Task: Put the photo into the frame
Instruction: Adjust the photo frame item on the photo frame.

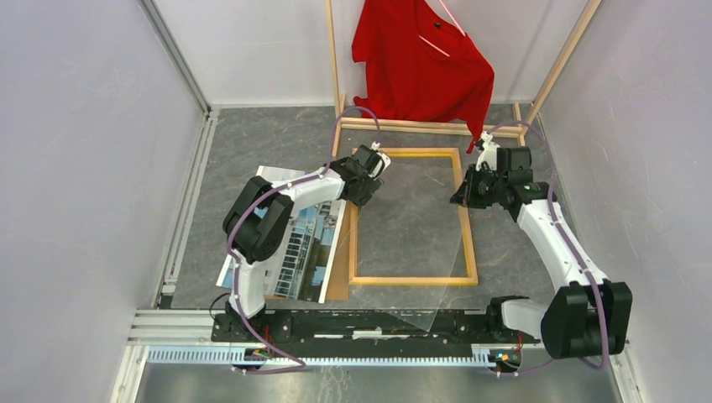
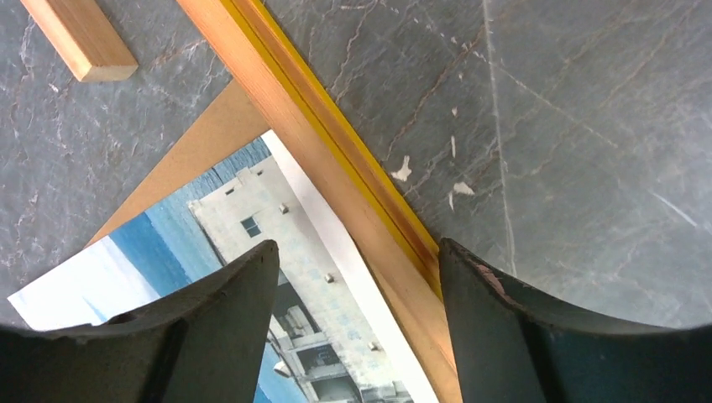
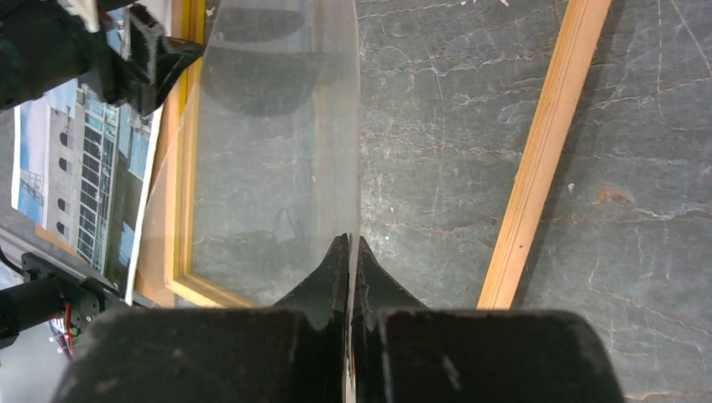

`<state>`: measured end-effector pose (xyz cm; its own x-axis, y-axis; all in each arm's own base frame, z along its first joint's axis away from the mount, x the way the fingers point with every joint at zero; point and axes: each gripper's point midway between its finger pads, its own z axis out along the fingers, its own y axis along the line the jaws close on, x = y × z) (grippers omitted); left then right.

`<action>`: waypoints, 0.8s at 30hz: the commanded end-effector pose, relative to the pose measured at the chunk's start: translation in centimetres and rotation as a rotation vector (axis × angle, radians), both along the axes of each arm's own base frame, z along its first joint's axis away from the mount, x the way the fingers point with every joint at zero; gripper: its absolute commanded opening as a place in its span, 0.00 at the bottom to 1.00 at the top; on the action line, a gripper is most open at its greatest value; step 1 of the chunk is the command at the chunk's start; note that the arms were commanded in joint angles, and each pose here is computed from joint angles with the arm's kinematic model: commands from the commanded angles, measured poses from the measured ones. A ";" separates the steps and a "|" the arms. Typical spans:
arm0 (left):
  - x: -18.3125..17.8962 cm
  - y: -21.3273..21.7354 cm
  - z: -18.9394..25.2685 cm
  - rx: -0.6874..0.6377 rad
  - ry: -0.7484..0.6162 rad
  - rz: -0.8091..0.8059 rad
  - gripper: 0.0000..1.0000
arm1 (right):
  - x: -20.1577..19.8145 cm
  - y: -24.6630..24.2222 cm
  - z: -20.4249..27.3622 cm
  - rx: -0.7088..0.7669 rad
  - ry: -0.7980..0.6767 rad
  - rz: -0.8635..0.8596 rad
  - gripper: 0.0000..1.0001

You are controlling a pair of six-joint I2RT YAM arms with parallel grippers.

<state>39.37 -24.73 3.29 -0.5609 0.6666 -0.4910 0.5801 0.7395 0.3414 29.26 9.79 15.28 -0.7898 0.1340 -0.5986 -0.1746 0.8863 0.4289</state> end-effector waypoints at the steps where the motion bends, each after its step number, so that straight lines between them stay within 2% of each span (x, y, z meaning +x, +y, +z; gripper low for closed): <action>1: 0.5 0.6 5.6 -0.017 -0.060 -0.021 0.78 | 1.8 0.0 -0.2 -0.009 -0.027 0.014 0.02; 3: 0.1 1.0 6.3 -0.021 -0.056 -0.025 0.79 | 2.2 0.0 -0.9 -0.010 -0.012 0.010 0.18; 7: -1.2 2.3 4.8 0.018 -0.021 -0.034 0.79 | 1.8 0.2 -3.8 0.017 0.039 -0.010 0.63; 10: -2.3 3.1 3.4 0.027 -0.001 -0.026 0.79 | 0.9 -0.8 -6.2 -0.027 0.088 -0.057 0.79; 13: -3.0 3.5 2.7 0.025 0.009 -0.021 0.78 | 0.2 -2.8 -7.0 -0.119 0.106 -0.128 0.86; 15: -3.2 3.7 2.6 0.024 0.010 -0.017 0.78 | -0.1 -4.4 -6.8 -0.189 0.094 -0.193 0.97; 18: -3.2 3.7 2.5 0.020 0.013 -0.013 0.78 | -0.6 -5.8 -6.2 -0.248 0.090 -0.238 0.98; 21: -3.2 3.6 2.7 0.014 0.010 -0.009 0.78 | -1.6 -4.9 -6.0 -0.203 0.098 -0.208 0.98; 24: -3.3 3.6 2.9 0.004 0.007 -0.006 0.78 | -3.8 -2.8 -6.4 -0.083 0.114 -0.169 0.98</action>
